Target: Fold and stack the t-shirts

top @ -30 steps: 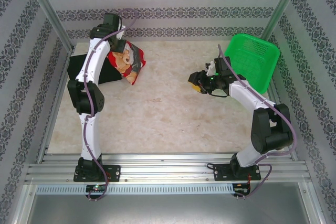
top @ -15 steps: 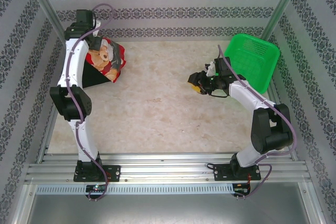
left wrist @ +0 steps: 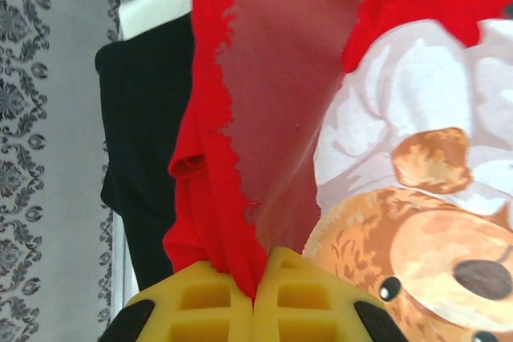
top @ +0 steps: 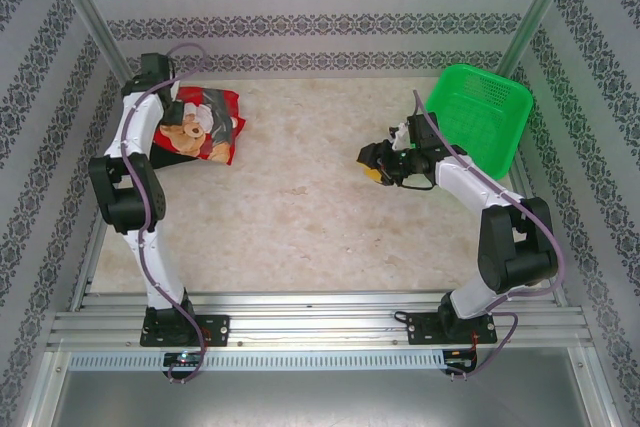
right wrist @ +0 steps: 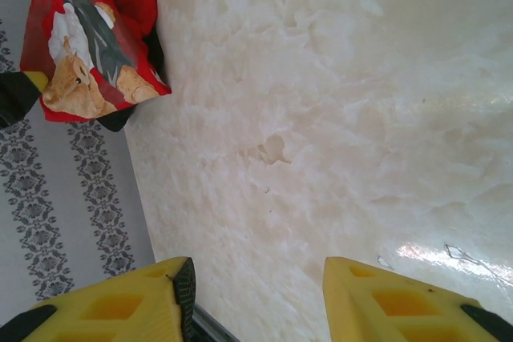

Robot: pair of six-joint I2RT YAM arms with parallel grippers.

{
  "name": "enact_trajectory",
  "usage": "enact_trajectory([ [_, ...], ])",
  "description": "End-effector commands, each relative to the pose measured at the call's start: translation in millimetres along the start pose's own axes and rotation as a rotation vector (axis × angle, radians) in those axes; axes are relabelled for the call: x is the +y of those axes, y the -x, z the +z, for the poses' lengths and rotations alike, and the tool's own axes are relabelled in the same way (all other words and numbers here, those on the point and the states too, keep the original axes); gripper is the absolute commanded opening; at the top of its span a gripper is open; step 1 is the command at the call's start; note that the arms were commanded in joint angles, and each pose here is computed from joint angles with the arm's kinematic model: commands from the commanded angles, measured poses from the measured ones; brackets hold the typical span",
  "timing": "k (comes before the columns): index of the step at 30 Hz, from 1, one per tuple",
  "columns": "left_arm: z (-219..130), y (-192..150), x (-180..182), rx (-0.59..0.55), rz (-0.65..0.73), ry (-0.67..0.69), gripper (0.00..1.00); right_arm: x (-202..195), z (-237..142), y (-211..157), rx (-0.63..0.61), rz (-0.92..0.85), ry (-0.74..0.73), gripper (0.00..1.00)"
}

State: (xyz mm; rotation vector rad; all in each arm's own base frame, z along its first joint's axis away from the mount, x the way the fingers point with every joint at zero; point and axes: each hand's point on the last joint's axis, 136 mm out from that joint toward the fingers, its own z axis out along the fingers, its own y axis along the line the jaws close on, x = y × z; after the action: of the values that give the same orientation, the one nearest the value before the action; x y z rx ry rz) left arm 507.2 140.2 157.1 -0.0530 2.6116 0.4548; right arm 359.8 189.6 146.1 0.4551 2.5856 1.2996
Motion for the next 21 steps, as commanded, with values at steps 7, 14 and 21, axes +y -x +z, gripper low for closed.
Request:
enact_trajectory([
  [7,19,-13,70,-0.035,-0.28,0.084,0.41,6,-1,-11,0.039,-0.021,-0.01,0.48],
  [14,-34,10,78,-0.151,-0.414,-0.006,1.0,12,-14,-9,0.009,-0.083,-0.038,0.59],
  [21,-129,18,37,-0.426,-0.543,-0.31,1.0,3,-68,0,-0.153,-0.249,-0.162,0.91],
])
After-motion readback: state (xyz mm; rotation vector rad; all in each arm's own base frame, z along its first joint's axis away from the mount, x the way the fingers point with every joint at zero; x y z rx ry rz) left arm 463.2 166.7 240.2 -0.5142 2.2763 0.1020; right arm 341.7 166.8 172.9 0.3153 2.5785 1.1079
